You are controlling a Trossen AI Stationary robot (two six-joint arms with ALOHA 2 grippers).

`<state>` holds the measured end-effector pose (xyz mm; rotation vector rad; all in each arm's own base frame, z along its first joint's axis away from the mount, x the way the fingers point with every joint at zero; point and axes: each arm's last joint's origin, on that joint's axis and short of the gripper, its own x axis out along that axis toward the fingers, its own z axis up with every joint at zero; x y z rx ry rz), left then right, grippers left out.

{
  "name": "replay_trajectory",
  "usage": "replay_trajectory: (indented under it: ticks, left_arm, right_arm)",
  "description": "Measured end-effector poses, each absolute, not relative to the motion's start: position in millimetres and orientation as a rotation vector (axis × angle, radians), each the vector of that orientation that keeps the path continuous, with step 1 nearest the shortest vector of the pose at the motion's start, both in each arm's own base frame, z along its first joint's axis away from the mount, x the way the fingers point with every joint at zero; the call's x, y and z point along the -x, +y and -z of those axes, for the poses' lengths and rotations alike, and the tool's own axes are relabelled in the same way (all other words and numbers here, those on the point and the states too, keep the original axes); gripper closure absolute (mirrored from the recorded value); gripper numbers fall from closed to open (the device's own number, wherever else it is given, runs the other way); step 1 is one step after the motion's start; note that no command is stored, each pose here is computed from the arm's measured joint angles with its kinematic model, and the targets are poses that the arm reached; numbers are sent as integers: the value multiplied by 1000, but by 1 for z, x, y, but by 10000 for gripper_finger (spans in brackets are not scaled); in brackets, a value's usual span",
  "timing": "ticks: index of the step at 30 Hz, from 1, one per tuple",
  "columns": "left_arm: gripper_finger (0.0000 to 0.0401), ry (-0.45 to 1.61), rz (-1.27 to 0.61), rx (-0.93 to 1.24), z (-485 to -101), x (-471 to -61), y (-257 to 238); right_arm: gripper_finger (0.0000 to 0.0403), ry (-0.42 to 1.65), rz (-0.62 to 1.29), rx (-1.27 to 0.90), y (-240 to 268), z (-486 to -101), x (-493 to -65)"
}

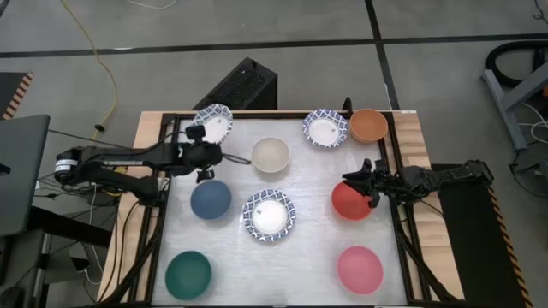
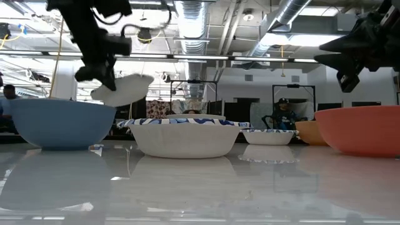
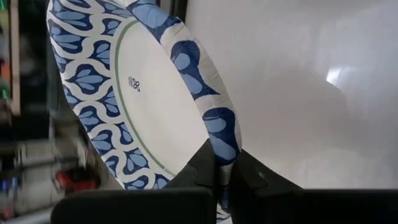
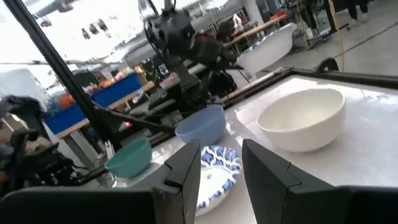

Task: Nest bowls inside each other by size order
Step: Stack the top left white blue bowl into the center white blue bowl

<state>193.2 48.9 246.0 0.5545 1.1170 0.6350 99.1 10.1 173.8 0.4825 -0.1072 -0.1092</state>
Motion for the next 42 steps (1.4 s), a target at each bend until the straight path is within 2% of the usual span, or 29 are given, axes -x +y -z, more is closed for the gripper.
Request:
replay_trajectory:
  ticks: [8, 13, 17, 24, 28, 32, 37, 42]
  left_arm:
    - [401, 951, -428, -691, -259, -197, 8]
    - [401, 830, -314, -765, -264, -205, -15]
    - [401, 784, -114, -942, -266, -207, -32]
    - [401, 753, 71, -1216, -266, -204, -48]
    - [401, 729, 96, -1258, -267, -204, -52]
    - [401, 716, 109, -1254, -267, -204, -54]
    - [401, 698, 153, -1230, -267, -204, -56]
    - [401, 693, 168, -1225, -267, -204, -56]
  right_arm:
    - [264, -292, 194, -529, 6, -189, -96]
    - [264, -386, 202, -443, 5, -199, -93]
    - [264, -422, 211, -378, 5, -204, -91]
    - [264, -306, 264, -187, 6, -200, -99]
    - [264, -195, 408, -61, 5, -206, -111]
    - [264, -118, 494, 89, 7, -234, -128]
    - [264, -45, 473, 272, 12, -280, -155]
    - [264, 121, 312, 464, 23, -297, -192]
